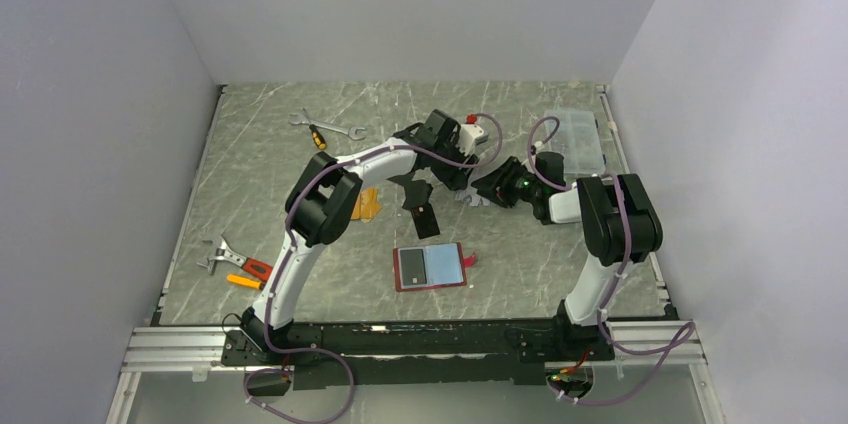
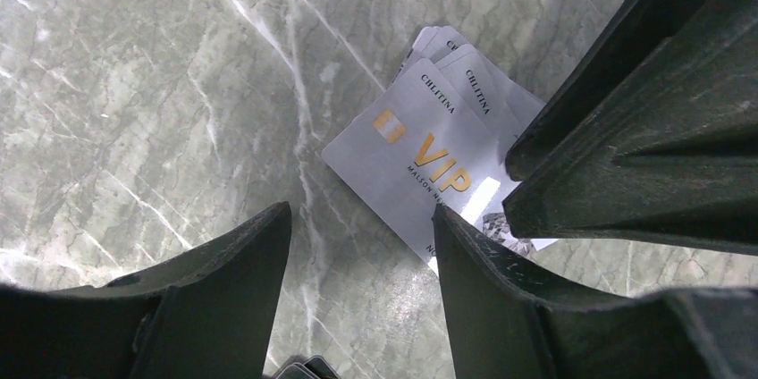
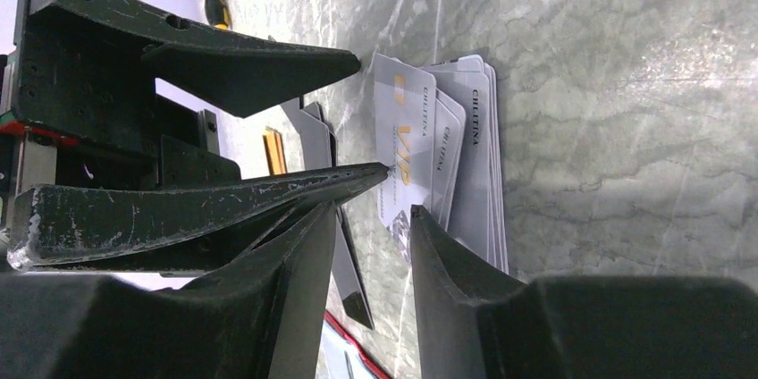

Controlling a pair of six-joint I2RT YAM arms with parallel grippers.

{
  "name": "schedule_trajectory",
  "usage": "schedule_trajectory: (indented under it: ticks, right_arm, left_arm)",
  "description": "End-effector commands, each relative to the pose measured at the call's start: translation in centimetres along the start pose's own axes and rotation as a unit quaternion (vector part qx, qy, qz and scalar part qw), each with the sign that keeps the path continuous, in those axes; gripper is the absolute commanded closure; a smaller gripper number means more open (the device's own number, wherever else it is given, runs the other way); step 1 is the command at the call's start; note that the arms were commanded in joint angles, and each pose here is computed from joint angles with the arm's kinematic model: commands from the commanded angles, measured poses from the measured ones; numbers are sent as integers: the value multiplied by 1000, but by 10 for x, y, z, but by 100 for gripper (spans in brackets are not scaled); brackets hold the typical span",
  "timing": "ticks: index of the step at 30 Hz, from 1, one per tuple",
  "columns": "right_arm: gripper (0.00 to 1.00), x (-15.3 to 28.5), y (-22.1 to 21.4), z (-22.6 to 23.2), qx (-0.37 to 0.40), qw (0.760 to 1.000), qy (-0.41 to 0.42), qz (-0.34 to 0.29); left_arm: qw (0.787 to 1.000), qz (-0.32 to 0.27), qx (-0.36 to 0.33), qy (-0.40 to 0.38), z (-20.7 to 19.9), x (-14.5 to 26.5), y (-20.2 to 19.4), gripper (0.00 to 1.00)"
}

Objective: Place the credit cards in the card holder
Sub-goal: Move the credit card to the center of the board.

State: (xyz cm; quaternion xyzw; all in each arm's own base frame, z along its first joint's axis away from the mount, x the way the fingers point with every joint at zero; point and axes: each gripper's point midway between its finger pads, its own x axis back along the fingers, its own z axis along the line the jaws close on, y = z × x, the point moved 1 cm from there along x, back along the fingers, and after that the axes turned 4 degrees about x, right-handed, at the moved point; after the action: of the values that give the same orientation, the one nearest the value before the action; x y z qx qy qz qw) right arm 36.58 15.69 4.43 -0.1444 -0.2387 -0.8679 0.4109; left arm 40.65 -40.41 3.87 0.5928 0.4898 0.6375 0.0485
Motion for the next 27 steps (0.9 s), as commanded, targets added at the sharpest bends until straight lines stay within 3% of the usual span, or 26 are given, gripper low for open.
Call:
schedule_trajectory:
  ticks: [1,9,16,27]
  right_arm:
    - [62,0,7,13,3,999,39,-18]
    - [64,0,5,6,7,1000,24,-17]
    - [63,8,9,5,26,999,-2,-27]
    - [62,8,10,7,30,999,-1,-19]
  left_arm:
    - [997,46,4,-64,-38,-5,-30,37]
    - [995,49,14,-82,-40,3,-31,45]
    - [996,35,20,-77,-25,14,-19,61]
    - [995,45,27,-85,-29,8,-31,65]
